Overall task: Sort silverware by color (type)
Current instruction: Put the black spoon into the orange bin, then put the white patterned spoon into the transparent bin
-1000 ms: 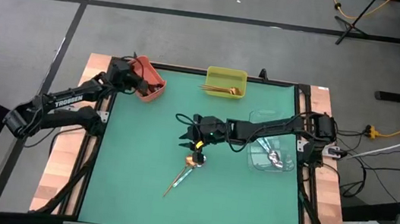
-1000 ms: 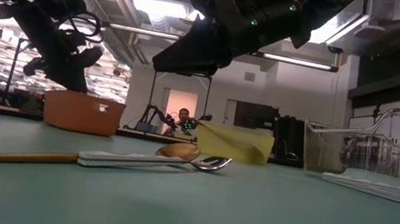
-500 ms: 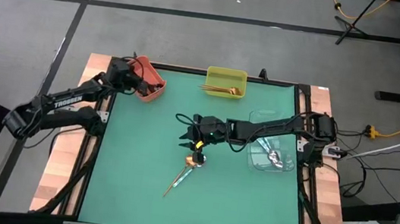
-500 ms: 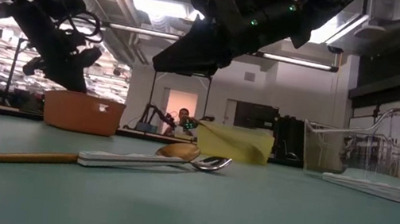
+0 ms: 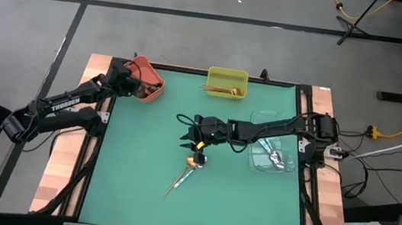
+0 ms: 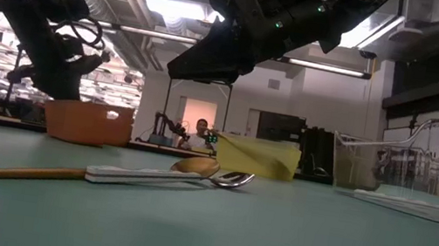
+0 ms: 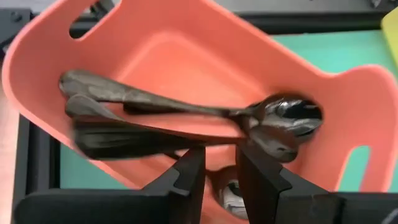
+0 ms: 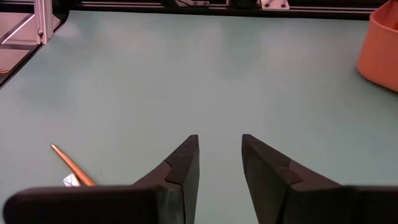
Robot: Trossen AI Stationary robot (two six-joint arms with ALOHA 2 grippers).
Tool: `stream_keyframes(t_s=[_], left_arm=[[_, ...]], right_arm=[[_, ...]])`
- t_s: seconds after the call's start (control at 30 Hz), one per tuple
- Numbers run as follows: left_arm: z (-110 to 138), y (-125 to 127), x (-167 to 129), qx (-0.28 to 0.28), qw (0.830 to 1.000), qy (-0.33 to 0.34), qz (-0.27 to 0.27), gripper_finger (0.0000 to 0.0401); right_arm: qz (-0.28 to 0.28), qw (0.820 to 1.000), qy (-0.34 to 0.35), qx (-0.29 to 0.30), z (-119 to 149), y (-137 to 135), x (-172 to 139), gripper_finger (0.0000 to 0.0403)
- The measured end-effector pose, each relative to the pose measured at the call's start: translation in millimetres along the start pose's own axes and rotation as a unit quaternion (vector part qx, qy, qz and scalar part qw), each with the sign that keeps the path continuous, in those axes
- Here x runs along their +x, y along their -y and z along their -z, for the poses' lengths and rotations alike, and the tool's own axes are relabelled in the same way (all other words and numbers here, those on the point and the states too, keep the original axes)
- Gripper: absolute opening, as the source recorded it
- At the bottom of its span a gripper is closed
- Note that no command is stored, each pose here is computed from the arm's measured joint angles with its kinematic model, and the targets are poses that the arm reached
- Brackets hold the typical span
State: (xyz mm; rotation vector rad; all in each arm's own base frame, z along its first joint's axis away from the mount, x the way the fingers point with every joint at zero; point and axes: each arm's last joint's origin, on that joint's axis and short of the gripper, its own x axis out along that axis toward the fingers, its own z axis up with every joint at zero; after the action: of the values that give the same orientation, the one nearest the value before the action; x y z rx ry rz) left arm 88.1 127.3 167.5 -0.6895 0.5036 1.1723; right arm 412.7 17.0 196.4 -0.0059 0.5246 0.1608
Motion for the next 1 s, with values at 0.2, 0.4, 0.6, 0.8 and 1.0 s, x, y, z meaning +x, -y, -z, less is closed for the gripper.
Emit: stream_keyframes(t_s=[0.2, 0.4, 0.6, 0.8, 1.0], left_arm=[[-1, 0, -4, -0.002, 1.000, 0.011, 0.006, 0.0082], [-5, 0, -14, -0.008, 0.999, 0.045, 0.014, 0.0082], [-8, 1, -27, -0.011, 0.996, 0.078, 0.051, 0.0082], [-7, 7, -39, 0.002, 0.986, 0.074, 0.152, 0.0082], [0, 20, -46, 0.029, 0.971, 0.049, 0.234, 0.0082]], right_arm=[[0.000, 1.000, 0.000, 0.000, 0, 0, 0, 0.0113], [0.000, 1.000, 0.000, 0.000, 0, 0, 0, 0.0113], [-0.001, 1.000, 0.000, 0.000, 0, 0, 0, 0.0113], [-0.022, 1.000, 0.002, -0.001, 0, -2, 0, 0.0113], [-0.058, 0.998, 0.012, -0.014, -2, -20, 2, 0.0113]])
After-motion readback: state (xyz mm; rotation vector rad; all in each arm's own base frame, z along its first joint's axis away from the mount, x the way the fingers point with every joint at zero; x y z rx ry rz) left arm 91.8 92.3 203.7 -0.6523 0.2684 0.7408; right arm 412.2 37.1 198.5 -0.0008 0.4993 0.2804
